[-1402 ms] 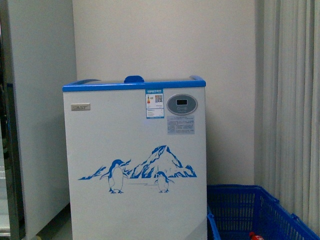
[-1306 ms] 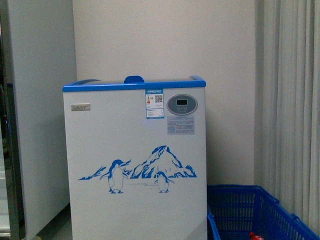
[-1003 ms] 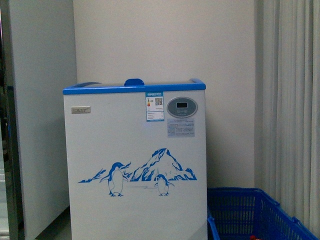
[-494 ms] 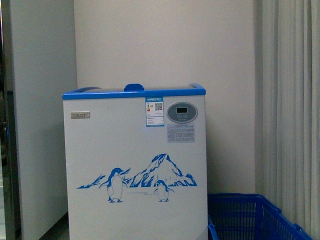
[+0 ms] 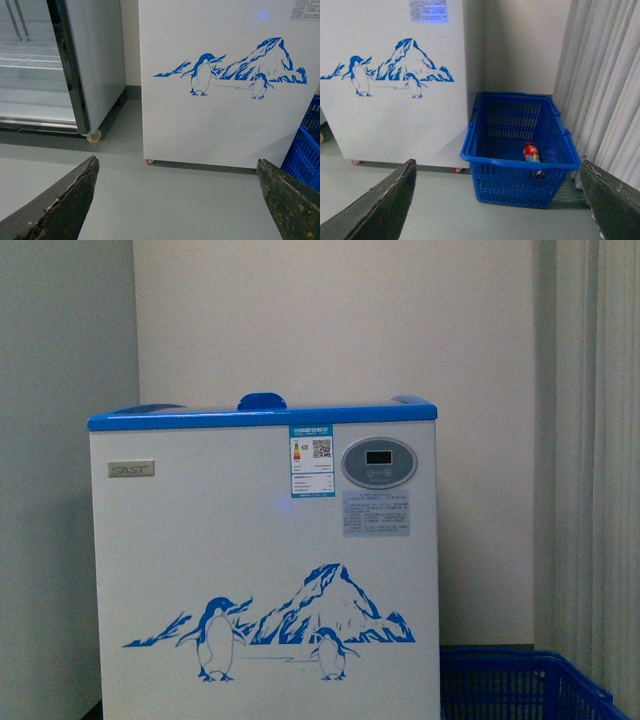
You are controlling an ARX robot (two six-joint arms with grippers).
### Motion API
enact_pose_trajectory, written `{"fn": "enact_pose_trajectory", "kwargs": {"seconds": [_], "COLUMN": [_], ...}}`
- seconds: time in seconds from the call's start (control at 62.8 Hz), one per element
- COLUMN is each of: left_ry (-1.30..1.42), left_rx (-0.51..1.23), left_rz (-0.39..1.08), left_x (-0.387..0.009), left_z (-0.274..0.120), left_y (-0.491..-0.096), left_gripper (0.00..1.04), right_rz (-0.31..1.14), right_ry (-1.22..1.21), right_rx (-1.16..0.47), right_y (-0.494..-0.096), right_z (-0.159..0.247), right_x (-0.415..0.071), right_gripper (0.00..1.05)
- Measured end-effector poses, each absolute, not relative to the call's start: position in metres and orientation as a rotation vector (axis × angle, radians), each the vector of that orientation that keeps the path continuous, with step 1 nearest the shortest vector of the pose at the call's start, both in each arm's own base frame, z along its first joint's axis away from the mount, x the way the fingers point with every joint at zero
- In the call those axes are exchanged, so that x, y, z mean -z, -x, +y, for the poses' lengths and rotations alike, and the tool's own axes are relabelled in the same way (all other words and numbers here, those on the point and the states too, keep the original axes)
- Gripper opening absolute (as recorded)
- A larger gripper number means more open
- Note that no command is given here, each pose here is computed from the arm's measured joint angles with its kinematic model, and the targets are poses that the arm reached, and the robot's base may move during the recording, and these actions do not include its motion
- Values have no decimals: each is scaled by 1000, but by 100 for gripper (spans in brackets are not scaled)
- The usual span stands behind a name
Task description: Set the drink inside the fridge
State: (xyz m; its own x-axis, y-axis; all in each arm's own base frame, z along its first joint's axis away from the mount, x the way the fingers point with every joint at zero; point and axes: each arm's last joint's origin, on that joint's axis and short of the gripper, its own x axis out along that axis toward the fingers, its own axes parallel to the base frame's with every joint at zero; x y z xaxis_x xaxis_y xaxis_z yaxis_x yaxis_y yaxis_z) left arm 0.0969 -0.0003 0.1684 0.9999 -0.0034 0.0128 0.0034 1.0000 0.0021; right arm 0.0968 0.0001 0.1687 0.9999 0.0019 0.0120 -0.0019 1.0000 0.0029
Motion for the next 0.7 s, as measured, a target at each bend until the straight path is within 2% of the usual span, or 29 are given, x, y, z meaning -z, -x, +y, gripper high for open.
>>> {"fn": "enact_pose_trajectory", "kwargs": {"seconds": [0.701], "left_ry": [-2], "left_rx": [3], "left_rz": [-13], "left_x": [-168], "left_z": [0], "left_y": [-97], "left_gripper": [97], "right_rz": [-12], "right_ry": [-3], "right_rx": [-2], "right_y": [-97], "right_z": [0], "right_x": [-169], "right_gripper": [97]}}
